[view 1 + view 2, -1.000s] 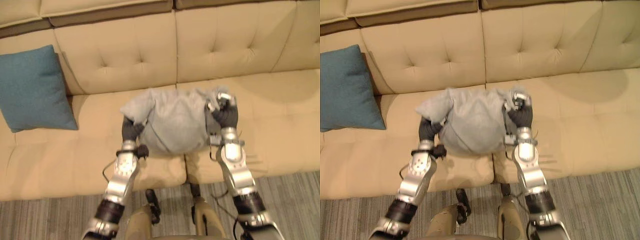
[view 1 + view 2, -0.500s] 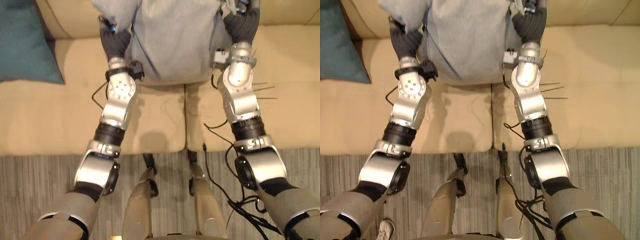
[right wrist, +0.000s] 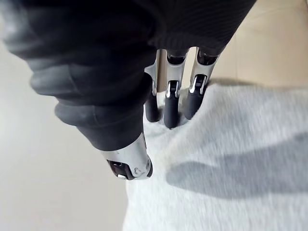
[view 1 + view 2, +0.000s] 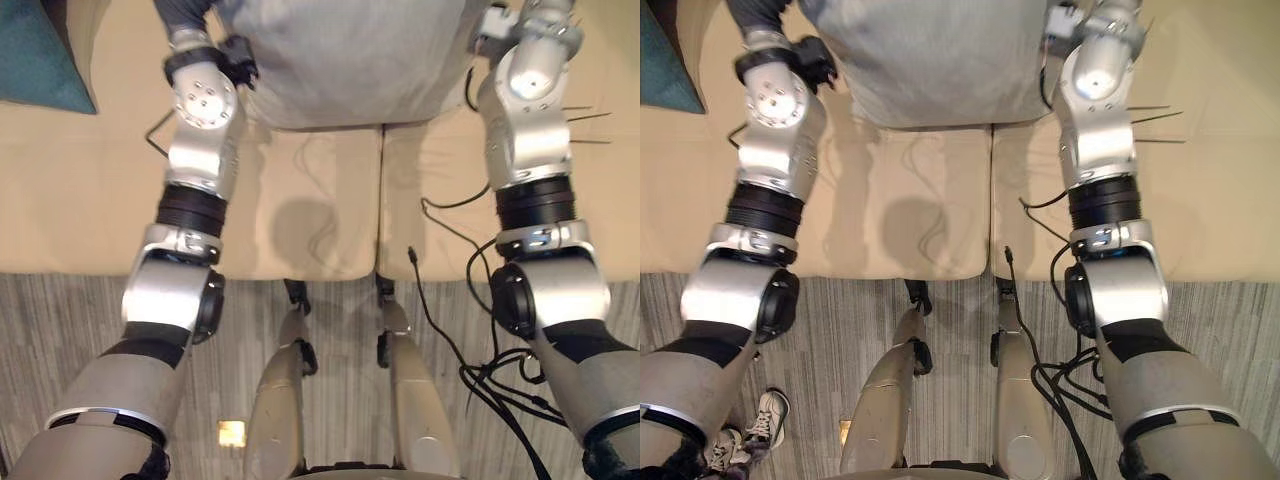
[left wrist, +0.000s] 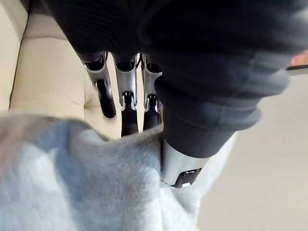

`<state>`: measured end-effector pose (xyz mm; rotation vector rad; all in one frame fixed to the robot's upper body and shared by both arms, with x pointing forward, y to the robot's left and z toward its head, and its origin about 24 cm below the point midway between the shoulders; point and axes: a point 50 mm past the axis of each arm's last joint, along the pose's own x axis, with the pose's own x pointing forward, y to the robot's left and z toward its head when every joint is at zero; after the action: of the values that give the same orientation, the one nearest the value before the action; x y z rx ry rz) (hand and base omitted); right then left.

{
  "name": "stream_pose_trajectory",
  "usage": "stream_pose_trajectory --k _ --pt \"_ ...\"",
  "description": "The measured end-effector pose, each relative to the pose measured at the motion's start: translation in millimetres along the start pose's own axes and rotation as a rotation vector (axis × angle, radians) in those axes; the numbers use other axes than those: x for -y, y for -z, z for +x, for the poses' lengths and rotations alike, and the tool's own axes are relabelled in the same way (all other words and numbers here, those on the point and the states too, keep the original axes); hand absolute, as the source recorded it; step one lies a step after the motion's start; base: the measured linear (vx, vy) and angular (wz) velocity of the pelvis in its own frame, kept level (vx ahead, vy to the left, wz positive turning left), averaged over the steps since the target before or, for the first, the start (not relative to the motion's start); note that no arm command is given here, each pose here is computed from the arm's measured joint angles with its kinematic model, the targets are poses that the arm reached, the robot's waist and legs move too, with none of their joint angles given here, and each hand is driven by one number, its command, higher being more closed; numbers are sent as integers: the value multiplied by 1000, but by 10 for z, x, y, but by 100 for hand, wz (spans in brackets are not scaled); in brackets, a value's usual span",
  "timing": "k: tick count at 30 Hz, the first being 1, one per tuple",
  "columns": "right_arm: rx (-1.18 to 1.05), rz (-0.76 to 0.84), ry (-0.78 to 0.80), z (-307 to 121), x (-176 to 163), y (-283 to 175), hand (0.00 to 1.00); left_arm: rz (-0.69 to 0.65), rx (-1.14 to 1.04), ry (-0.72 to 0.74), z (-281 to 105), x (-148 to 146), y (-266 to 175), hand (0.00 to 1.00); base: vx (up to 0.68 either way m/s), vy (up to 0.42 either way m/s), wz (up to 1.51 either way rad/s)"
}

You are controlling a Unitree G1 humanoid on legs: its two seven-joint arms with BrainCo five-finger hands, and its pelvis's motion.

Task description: Pick up cushions and gather them together orderly.

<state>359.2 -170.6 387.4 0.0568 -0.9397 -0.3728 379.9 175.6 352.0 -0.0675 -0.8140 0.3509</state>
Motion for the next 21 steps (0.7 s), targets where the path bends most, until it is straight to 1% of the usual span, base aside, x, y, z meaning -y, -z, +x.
stream_pose_trajectory --k 4,5,7,9,10,12,15,16,17,18,20,21 --pt "7 107 172 179 434 -114 0 -26 4 -82 118 -281 -68 0 -24 12 17" --pt "19 159 218 211 547 -158 0 -40 10 -121 162 -412 -105 0 -29 7 16" --pt "17 236 255 233 640 -188 0 -67 12 -146 194 -506 -138 0 -24 -1 14" --pt "28 270 252 209 674 -214 0 -85 11 -137 196 -519 -143 0 -19 -8 11" --pt "54 284 226 153 689 -244 0 -99 18 -118 167 -522 -144 0 -10 -17 10" --pt "74 280 198 49 739 -221 0 -95 28 -91 88 -542 -113 0 4 -19 6" --pt "13 176 147 -297 962 77 0 -47 -13 -29 -196 -656 131 0 20 -16 10" --pt "-39 124 131 -489 1071 237 0 -20 -48 -1 -363 -727 267 0 35 -45 10" --pt "-125 33 93 -774 1224 461 0 20 -111 64 -630 -816 464 0 34 -54 5" --pt "-162 -2 78 -892 1282 543 0 31 -137 90 -744 -849 532 0 40 -65 2" --pt "-329 -96 46 -1449 1491 834 0 42 -289 152 -1303 -966 853 0 42 -56 0" --pt "-393 -123 35 -1661 1546 921 0 42 -357 166 -1527 -1008 968 0 54 -50 0"
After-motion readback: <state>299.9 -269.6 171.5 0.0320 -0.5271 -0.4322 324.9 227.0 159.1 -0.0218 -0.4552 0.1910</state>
